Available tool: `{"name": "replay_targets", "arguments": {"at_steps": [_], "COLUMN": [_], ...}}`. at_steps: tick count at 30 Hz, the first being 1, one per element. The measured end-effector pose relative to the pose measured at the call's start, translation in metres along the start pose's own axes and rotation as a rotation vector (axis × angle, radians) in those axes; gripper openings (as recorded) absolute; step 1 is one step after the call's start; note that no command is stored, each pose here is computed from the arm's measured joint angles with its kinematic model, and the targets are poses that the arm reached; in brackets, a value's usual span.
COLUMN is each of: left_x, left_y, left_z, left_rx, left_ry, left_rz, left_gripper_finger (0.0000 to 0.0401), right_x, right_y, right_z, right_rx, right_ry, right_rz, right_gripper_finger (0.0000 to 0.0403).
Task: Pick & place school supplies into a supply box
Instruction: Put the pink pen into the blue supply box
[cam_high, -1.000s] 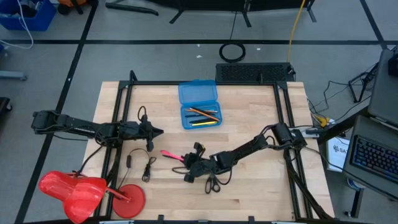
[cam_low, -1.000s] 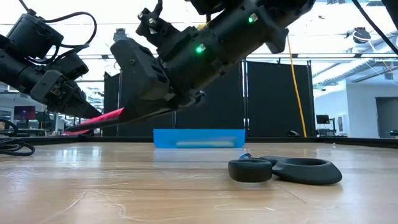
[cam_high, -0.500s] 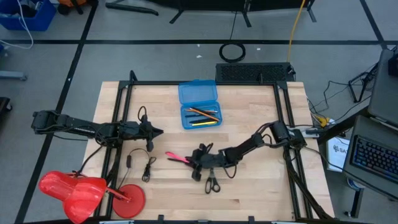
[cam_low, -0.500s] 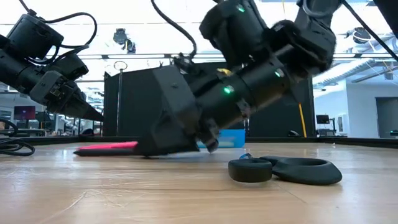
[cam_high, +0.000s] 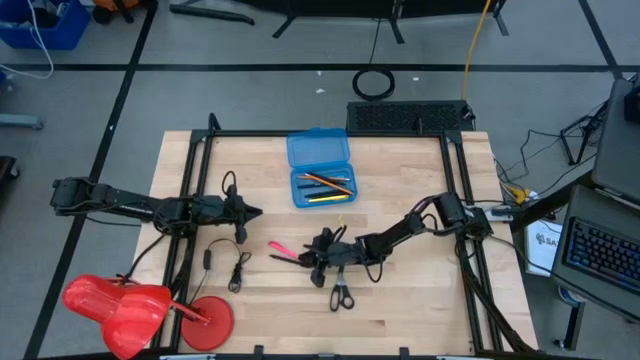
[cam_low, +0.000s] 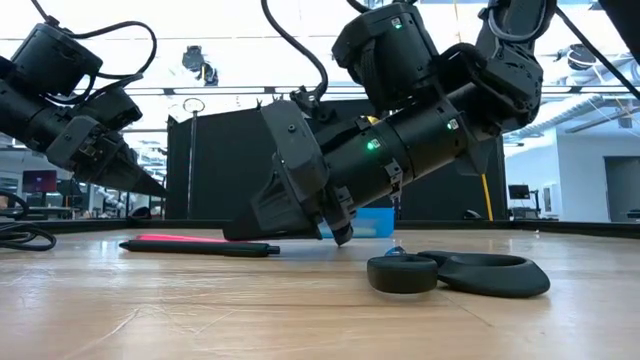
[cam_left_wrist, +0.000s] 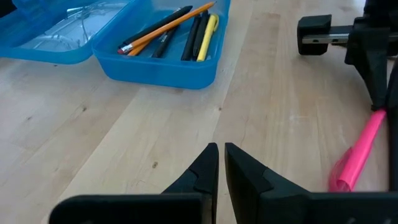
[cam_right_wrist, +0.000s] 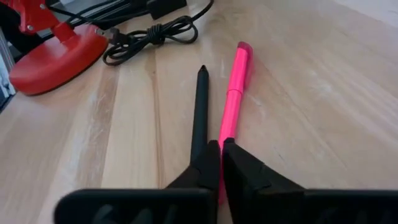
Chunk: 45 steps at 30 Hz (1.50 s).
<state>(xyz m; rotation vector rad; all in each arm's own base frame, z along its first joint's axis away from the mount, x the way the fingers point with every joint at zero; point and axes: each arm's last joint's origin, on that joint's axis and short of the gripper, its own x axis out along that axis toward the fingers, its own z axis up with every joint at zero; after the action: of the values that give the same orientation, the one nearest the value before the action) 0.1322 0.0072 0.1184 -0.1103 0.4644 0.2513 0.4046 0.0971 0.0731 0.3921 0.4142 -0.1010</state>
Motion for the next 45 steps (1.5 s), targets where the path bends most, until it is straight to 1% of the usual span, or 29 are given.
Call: {"name": "replay_targets", "arguments": {"at_steps": [7,9,12,17,22,27,31,34,38,41,45], "left_x": [0.0,0.0,0.0,0.0,0.0,0.0,0.0,0.0,0.0,0.0,0.0], "left_y": [0.0,0.0,0.0,0.0,0.0,0.0,0.0,0.0,0.0,0.0,0.0], "left_z": [0.0,0.0,0.0,0.0,0.0,0.0,0.0,0.0,0.0,0.0,0.0], "left_rx": [0.001,0.001,0.002,0.003,0.002,0.002,0.002,0.002,0.002,0.002,0.002], "left_ry": [0.001,0.001,0.001,0.001,0.001,0.001,-0.001,0.001,0.003,0.003,0.004], "left_rz": [0.0,0.0,0.0,0.0,0.001,0.001,0.001,0.001,-0.005,-0.006,-0.006], "left_gripper_finger": [0.0031,0.0031,0.0031,0.0031,0.0031,0.0031,0.0031,0.0031,0.0031,0.0031,0.0031], "right_x": [0.0,-0.001,-0.001,-0.001,-0.001,0.004,0.021,0.032,0.035,0.035,0.035], "right_y": [0.001,0.001,0.001,0.002,0.0,-0.004,-0.006,-0.007,-0.013,-0.014,-0.015], "right_z": [-0.001,-0.002,-0.003,-0.003,-0.005,-0.006,-0.006,-0.009,-0.013,-0.014,-0.015], "right_rx": [-0.024,-0.037,-0.075,-0.088,-0.142,-0.165,-0.194,-0.196,-0.187,-0.189,-0.19], "right_ry": [-0.011,-0.023,-0.025,-0.027,-0.008,-0.006,0.001,0.009,0.038,0.05,0.054], "right_rz": [-0.01,-0.038,-0.052,-0.052,-0.091,-0.102,-0.079,-0.092,-0.099,-0.104,-0.106], "right_gripper_finger": [0.0061,0.0071,0.0083,0.0101,0.0109,0.0109,0.0109,0.0109,0.0104,0.008,0.0022]}}
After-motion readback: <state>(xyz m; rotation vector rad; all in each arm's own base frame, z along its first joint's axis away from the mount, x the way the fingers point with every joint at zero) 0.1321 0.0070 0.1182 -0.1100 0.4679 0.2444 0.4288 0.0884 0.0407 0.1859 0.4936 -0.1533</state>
